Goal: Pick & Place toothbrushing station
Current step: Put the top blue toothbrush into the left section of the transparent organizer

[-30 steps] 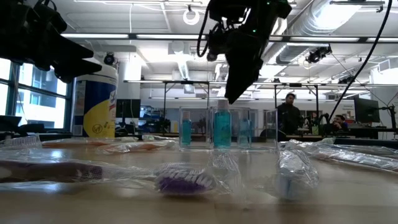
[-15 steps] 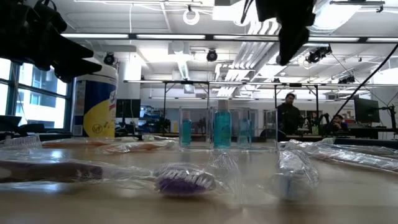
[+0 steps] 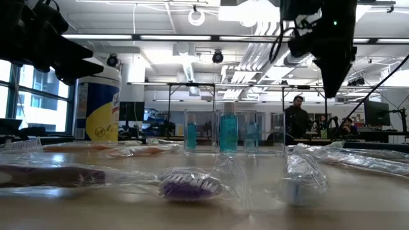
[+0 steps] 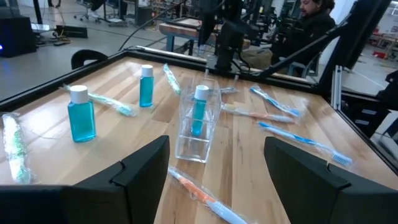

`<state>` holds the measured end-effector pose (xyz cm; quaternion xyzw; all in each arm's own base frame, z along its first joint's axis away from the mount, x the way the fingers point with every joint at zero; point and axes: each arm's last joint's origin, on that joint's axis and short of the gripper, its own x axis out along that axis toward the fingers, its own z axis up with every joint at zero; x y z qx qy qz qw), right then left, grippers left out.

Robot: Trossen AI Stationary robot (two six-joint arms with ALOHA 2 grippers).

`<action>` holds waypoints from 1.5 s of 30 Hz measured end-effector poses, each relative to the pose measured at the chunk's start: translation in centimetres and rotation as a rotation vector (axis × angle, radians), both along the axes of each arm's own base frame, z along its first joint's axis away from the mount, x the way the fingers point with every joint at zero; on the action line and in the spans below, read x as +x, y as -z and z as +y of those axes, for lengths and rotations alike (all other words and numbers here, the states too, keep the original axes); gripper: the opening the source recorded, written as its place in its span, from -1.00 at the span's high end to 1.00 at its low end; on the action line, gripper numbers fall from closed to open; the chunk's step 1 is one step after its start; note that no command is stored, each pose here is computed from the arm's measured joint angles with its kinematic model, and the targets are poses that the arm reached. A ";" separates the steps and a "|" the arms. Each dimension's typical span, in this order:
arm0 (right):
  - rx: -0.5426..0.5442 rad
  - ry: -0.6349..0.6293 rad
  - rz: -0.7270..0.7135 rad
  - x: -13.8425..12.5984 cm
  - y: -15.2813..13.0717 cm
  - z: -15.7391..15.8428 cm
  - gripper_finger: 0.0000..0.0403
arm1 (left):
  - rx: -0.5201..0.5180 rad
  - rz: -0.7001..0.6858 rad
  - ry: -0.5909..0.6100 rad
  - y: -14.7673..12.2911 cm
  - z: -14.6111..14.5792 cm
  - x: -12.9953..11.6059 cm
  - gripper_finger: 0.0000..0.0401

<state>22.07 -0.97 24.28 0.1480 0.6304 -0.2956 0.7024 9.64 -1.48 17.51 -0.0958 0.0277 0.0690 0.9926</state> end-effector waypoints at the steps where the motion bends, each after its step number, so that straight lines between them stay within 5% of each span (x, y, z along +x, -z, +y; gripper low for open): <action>1: 0.014 -0.001 -0.015 0.1 0.5 0.0 -0.32 | 0.001 0.000 0.000 0.0 0.0 0.0 -0.31; 10: 0.018 0.000 -0.159 0.6 4.4 0.0 -0.32 | -0.049 0.000 -0.002 0.0 0.0 0.0 -0.31; 30: 0.036 0.045 -0.216 0.0 9.1 0.3 -0.30 | -0.069 -0.014 -0.003 0.0 0.0 0.0 -0.31; 45: 0.036 0.031 -0.177 0.7 12.5 0.4 0.28 | -0.070 -0.017 -0.006 -0.1 0.0 0.0 -0.31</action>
